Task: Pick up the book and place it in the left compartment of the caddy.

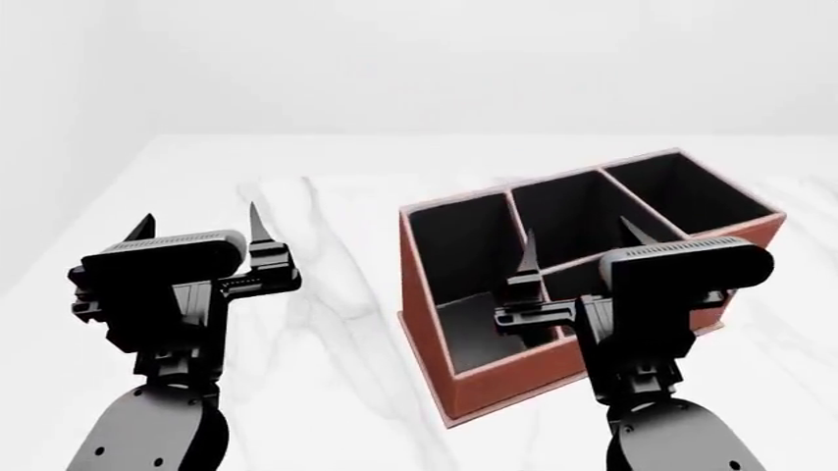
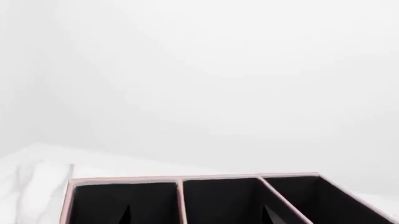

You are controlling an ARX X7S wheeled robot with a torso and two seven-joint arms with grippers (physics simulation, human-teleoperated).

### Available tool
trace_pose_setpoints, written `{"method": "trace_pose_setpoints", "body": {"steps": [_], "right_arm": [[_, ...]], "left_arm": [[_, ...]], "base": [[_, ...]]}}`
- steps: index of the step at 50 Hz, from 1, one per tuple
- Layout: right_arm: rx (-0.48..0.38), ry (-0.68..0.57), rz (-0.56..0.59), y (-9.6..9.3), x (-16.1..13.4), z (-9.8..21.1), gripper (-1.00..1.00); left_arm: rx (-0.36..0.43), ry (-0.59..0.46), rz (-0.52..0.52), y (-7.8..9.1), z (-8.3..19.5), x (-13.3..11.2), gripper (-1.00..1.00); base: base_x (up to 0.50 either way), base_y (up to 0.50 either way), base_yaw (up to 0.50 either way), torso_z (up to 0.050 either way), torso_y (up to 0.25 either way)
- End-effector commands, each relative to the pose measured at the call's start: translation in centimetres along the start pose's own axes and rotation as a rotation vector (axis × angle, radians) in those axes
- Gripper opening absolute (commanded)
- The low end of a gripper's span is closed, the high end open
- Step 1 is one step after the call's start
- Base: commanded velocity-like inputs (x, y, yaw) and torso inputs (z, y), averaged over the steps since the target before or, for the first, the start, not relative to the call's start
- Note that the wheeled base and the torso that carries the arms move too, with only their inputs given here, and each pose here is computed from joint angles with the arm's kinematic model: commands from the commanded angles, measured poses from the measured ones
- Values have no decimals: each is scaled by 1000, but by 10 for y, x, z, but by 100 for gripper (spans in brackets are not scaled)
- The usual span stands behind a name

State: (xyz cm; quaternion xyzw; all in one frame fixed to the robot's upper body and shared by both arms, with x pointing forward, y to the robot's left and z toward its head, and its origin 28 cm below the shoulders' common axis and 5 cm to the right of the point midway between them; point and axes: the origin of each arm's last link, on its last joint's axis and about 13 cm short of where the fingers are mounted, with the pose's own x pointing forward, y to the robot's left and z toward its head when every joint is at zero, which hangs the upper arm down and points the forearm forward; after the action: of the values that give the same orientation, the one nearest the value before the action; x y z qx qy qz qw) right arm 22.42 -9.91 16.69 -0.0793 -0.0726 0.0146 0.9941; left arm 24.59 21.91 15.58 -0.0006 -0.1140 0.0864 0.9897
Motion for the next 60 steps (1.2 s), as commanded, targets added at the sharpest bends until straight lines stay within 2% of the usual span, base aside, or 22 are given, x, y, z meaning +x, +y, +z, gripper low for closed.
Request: {"method": "trace_pose_setpoints", "body": {"steps": [1, 5, 8, 17, 22, 23, 24, 25, 26, 27, 28, 29, 30, 31, 32, 33, 34, 35, 36, 38, 39, 60], "right_arm": [[21, 26, -17, -5, 0, 5, 100], [94, 9, 21, -7, -2, 7, 100], [60, 8, -6, -6, -2, 7, 100], [52, 7, 2, -6, 0, 10, 100], [52, 156, -32, -9, 0, 19, 100], [42, 180, -94, -13, -2, 31, 100], [75, 240, -60, -18, -9, 35, 100], [74, 243, -60, -18, -9, 35, 100], [14, 299, -177, -43, -4, 34, 100], [-12, 340, -233, -54, 4, 38, 100], [-43, 308, -271, -61, 14, 45, 100], [-25, 266, -288, -57, 13, 55, 100], [-86, 241, -301, -56, 7, 63, 100], [-87, 234, -323, -52, -3, 70, 100], [-64, 257, -372, -52, -13, 78, 100], [-44, 328, -371, -47, -22, 82, 100], [-37, 402, -323, -52, -37, 91, 100], [38, 510, -260, -50, -46, 99, 100], [77, 609, -189, -47, -54, 106, 100], [83, 617, -208, -47, -56, 108, 100], [184, 685, -250, -53, -64, 99, 100], [203, 723, -272, -54, -68, 93, 100]], "left_arm": [[-3, 1, 1, 1, 0, 0, 100], [-5, 1, 1, 1, 1, 0, 100], [-6, -1, 0, 1, 2, 0, 100], [-9, 1, 4, 2, 1, 1, 100], [-8, 6, 3, 2, 1, 2, 100], [-6, 5, 2, 2, 1, 2, 100], [-7, 5, 3, 3, 1, 3, 100], [-7, 5, 3, 3, 1, 3, 100], [-11, 7, 5, 3, 0, 4, 100], [-11, 8, 5, 3, 0, 4, 100], [-11, 9, 5, 3, 0, 5, 100], [-11, 9, 5, 3, -1, 5, 100], [-12, 11, 4, 3, -1, 6, 100], [-14, 11, 4, 3, 0, 6, 100], [-15, 10, 4, 3, 0, 5, 100], [-15, 10, 4, 3, 0, 5, 100], [-15, 4, 6, 4, 2, 5, 100], [-15, 5, 7, 4, 2, 6, 100], [-15, 6, 10, 5, 1, 6, 100], [-15, 8, 12, 5, 0, 6, 100], [-17, 12, 12, 5, -1, 6, 100], [-17, 15, 14, 5, -3, 6, 100]], "base": [[0, 0, 0, 0, 0], [0, -125, 0, 0, 0], [0, -432, 0, 0, 0], [0, 0, 0, 0, 0], [0, 0, 0, 0, 0], [0, 0, 0, 0, 0], [0, 0, 0, 0, 0], [0, 0, 0, 0, 0], [0, 0, 0, 0, 0], [0, 0, 0, 0, 0], [0, 0, 0, 0, 0], [0, 0, 0, 0, 0], [0, 0, 0, 0, 0], [0, 0, 0, 0, 0], [0, 0, 0, 0, 0], [0, 0, 0, 0, 0], [0, 0, 0, 0, 0], [0, 0, 0, 0, 0], [0, 0, 0, 0, 0], [0, 0, 0, 0, 0], [0, 0, 0, 0, 0], [0, 0, 0, 0, 0]]}}
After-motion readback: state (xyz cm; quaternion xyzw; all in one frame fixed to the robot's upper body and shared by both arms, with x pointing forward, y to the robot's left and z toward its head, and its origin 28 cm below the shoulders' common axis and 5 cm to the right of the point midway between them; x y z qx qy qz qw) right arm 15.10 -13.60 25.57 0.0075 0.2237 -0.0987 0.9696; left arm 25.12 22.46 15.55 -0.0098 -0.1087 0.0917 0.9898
